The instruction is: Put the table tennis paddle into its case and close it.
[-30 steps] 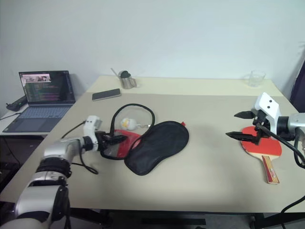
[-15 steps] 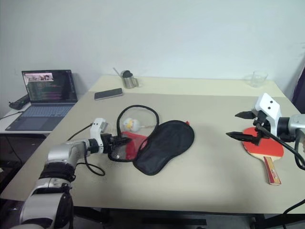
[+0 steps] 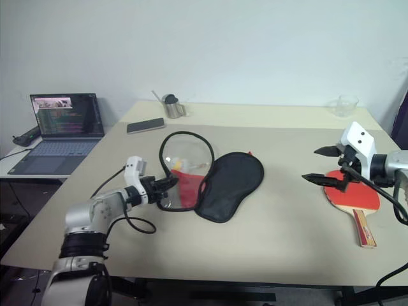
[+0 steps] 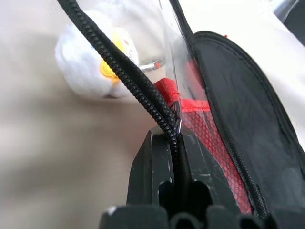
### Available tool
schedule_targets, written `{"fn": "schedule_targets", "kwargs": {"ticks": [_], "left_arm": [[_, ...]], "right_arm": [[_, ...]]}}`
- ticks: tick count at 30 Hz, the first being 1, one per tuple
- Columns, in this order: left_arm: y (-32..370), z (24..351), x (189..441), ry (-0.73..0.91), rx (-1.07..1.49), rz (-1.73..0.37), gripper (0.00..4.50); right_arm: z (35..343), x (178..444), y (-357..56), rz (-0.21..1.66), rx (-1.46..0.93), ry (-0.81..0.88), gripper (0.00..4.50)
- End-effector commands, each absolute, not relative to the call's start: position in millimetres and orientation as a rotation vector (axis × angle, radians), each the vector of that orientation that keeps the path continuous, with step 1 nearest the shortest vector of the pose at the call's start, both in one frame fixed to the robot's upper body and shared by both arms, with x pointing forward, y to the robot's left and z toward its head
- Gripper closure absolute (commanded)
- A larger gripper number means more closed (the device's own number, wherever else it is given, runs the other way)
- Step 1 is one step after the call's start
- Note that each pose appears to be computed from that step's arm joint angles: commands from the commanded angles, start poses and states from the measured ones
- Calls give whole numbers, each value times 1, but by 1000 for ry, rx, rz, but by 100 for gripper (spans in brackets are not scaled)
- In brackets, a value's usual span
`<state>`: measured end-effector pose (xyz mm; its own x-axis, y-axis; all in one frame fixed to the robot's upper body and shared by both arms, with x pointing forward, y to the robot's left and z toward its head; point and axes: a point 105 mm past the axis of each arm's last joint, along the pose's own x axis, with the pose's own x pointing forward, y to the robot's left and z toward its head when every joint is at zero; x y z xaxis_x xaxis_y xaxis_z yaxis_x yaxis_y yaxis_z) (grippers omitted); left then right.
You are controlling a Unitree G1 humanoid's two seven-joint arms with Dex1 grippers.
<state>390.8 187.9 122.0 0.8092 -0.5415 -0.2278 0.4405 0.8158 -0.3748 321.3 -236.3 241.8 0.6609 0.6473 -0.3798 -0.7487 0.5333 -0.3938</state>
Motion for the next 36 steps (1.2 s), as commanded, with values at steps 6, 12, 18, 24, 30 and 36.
{"fn": "schedule_targets", "kwargs": {"ticks": [6, 12, 18, 24, 30, 36], "left_arm": [[162, 145, 402, 254, -298, -583, 444], [142, 152, 427, 231, -266, -588, 444], [131, 165, 448, 159, -325, -523, 444], [119, 153, 444, 165, -324, -522, 444], [106, 145, 441, 171, -357, -497, 444], [104, 143, 433, 171, -358, -498, 444]], "right_arm": [[255, 318, -237, 831, -592, 152, 0], [253, 320, -235, 834, -591, 156, 0], [250, 318, -235, 834, -585, 158, 0], [246, 313, -235, 829, -580, 164, 0], [246, 314, -235, 830, -578, 164, 0], [246, 315, -233, 836, -577, 164, 0]]}}
